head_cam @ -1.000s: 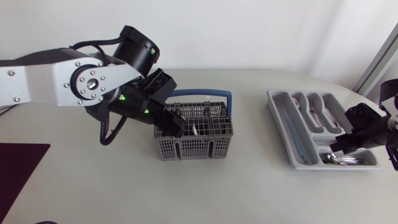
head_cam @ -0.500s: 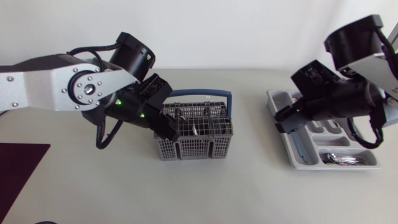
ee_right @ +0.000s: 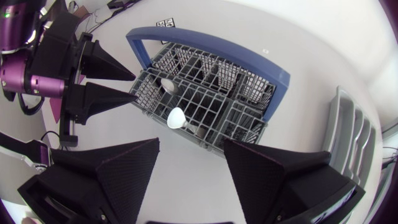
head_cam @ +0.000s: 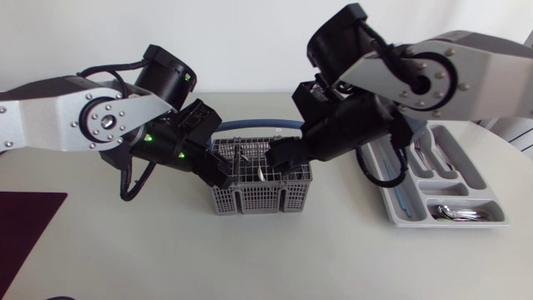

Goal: Transfer all utensils from the basket to the drawer tray.

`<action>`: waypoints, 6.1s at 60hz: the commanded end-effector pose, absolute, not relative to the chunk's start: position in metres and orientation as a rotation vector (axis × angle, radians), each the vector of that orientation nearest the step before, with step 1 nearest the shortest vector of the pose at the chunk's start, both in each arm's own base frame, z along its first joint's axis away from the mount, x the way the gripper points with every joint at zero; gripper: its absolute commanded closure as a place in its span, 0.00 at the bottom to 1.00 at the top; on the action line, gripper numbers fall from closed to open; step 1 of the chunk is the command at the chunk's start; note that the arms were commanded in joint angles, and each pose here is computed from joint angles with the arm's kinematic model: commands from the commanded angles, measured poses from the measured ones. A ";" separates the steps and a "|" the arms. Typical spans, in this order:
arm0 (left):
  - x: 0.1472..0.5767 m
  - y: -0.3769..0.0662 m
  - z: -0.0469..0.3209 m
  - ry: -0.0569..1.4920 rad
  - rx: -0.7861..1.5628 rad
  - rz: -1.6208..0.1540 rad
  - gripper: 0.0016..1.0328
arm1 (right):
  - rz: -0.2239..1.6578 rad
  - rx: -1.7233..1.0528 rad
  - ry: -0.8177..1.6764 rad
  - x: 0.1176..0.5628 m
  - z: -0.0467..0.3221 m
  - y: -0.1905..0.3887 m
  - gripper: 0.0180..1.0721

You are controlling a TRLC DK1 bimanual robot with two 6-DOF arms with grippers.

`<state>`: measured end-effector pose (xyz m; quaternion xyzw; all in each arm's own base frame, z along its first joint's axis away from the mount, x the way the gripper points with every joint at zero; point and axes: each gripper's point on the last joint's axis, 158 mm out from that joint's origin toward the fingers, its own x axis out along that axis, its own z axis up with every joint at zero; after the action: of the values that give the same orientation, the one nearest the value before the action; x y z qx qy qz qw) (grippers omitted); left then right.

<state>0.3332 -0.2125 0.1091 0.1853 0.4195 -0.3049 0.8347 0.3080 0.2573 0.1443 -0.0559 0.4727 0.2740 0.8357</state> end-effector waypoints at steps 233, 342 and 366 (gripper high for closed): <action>0.272 -0.242 0.098 0.674 0.444 -1.010 0.53 | -0.349 -0.209 1.018 0.322 0.030 -0.186 0.90; 0.347 -0.259 0.118 0.267 1.506 -0.996 0.37 | 0.422 -0.424 0.788 0.291 0.061 0.077 0.06; 0.366 -0.256 0.119 0.300 1.608 -1.046 0.50 | 0.643 -0.391 0.686 0.268 0.081 0.134 0.06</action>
<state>0.3611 -0.2582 0.1235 0.6664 0.1270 -0.4409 0.5877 0.2784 0.1223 0.0848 -0.1931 0.3298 0.2852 0.8790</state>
